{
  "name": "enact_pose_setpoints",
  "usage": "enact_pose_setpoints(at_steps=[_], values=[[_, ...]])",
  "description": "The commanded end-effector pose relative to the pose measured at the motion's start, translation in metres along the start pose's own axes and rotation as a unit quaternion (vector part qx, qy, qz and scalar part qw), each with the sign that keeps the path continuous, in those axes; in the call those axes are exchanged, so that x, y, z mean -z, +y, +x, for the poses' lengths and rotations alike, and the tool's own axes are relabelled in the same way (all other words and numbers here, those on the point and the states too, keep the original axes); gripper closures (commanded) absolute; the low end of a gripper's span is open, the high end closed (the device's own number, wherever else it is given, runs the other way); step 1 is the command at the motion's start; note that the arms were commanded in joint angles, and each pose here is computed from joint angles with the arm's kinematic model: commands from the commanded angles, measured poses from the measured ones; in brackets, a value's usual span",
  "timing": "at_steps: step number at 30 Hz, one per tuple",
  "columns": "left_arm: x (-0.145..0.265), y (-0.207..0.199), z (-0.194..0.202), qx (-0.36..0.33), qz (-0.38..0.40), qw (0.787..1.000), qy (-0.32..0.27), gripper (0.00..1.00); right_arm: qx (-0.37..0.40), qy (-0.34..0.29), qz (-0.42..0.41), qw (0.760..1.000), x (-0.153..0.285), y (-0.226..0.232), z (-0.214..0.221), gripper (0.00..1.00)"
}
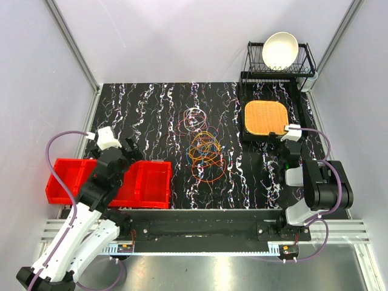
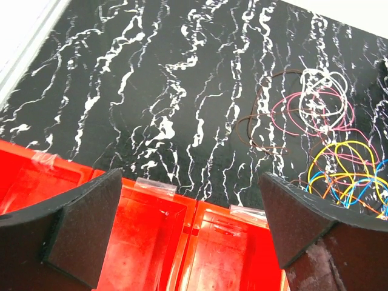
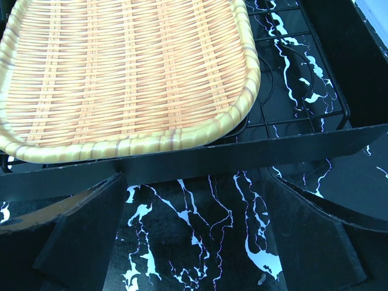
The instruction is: Untangle the cables
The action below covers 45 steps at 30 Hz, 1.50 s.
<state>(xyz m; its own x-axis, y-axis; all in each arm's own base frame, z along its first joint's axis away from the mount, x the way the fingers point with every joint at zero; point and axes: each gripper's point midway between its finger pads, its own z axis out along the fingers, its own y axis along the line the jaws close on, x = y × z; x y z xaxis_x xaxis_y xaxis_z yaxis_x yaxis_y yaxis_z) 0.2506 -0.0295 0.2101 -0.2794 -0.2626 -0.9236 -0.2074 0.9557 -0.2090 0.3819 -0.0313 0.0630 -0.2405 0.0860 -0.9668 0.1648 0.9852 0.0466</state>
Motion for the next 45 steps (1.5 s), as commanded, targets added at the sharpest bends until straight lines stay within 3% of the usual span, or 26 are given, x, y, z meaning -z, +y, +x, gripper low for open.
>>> enact_pose_setpoints(at_steps=[1, 5, 7, 11, 13, 18, 25, 26, 28, 29, 30, 32, 33, 34, 36, 37, 38, 41, 45], values=[[0.006, 0.002, -0.020, 0.015, -0.029, 0.999, -0.021, 0.01, -0.017, -0.065, -0.008, 0.998, -0.011, 0.006, -0.042, 0.00], [0.013, -0.031, -0.010, -0.018, 0.067, 0.998, 0.003, 0.01, -0.017, -0.066, -0.008, 0.998, -0.011, 0.006, -0.043, 0.00], [0.024, -0.045, -0.018, 0.002, 0.110, 0.994, -0.005, 0.01, -0.016, -0.066, -0.008, 0.998, -0.011, 0.006, -0.043, 0.00], [0.041, -0.071, -0.004, -0.032, 0.221, 0.975, 0.004, 0.01, -0.014, -0.063, -0.011, 0.998, -0.012, 0.007, -0.042, 0.00], [0.047, -0.075, -0.003, -0.034, 0.238, 0.970, 0.011, 0.01, -0.013, -0.061, -0.012, 0.998, -0.012, 0.007, -0.042, 0.00], [0.052, -0.050, 0.001, -0.033, 0.167, 0.983, 0.064, 0.01, -0.013, -0.061, -0.011, 0.998, -0.012, 0.007, -0.041, 0.00], [0.052, -0.028, 0.008, -0.048, 0.128, 0.989, 0.059, 0.01, -0.018, -0.074, -0.010, 0.997, -0.008, 0.006, -0.045, 0.00], [0.053, -0.027, 0.007, -0.047, 0.129, 0.989, 0.055, 0.01, -0.014, -0.093, -0.017, 0.995, -0.002, 0.009, -0.059, 0.00], [0.052, -0.023, 0.003, -0.046, 0.118, 0.991, 0.043, 0.01, -0.020, -0.072, 0.011, 0.997, 0.006, -0.001, -0.064, 0.00], [0.052, -0.020, 0.003, -0.045, 0.112, 0.992, 0.040, 0.01, -0.048, -0.100, 0.026, 0.994, 0.019, -0.005, -0.097, 0.00], [0.052, -0.018, 0.003, -0.046, 0.109, 0.992, 0.038, 0.01, -0.057, -0.050, 0.048, 0.996, 0.023, -0.010, -0.094, 0.00], [0.052, -0.015, 0.001, -0.047, 0.103, 0.993, 0.033, 0.01, -0.124, -0.062, 0.062, 0.988, 0.047, -0.011, -0.134, 0.00], [0.052, -0.015, 0.001, -0.047, 0.104, 0.993, 0.033, 0.01, -0.148, -0.039, 0.064, 0.986, 0.057, -0.008, -0.146, 0.00], [0.052, -0.016, 0.001, -0.047, 0.106, 0.993, 0.032, 0.01, -0.216, -0.036, 0.041, 0.975, 0.066, 0.004, -0.157, 0.00], [0.052, -0.017, 0.001, -0.049, 0.109, 0.992, 0.034, 0.01, -0.239, -0.033, -0.039, 0.970, 0.087, 0.032, -0.178, 0.00], [0.052, -0.016, 0.001, -0.048, 0.105, 0.993, 0.033, 0.01, -0.271, -0.016, -0.108, 0.956, 0.098, 0.059, -0.181, 0.00], [0.051, -0.015, 0.002, -0.049, 0.101, 0.993, 0.035, 0.01, -0.304, -0.018, -0.118, 0.945, 0.103, 0.063, -0.184, 0.00], [0.051, -0.013, 0.002, -0.046, 0.097, 0.994, 0.036, 0.01, -0.323, 0.046, -0.195, 0.925, 0.102, 0.096, -0.168, 0.00], [0.053, -0.014, 0.002, -0.041, 0.101, 0.993, 0.035, 0.01, -0.324, 0.168, -0.212, 0.906, 0.086, 0.116, -0.136, 0.00]])
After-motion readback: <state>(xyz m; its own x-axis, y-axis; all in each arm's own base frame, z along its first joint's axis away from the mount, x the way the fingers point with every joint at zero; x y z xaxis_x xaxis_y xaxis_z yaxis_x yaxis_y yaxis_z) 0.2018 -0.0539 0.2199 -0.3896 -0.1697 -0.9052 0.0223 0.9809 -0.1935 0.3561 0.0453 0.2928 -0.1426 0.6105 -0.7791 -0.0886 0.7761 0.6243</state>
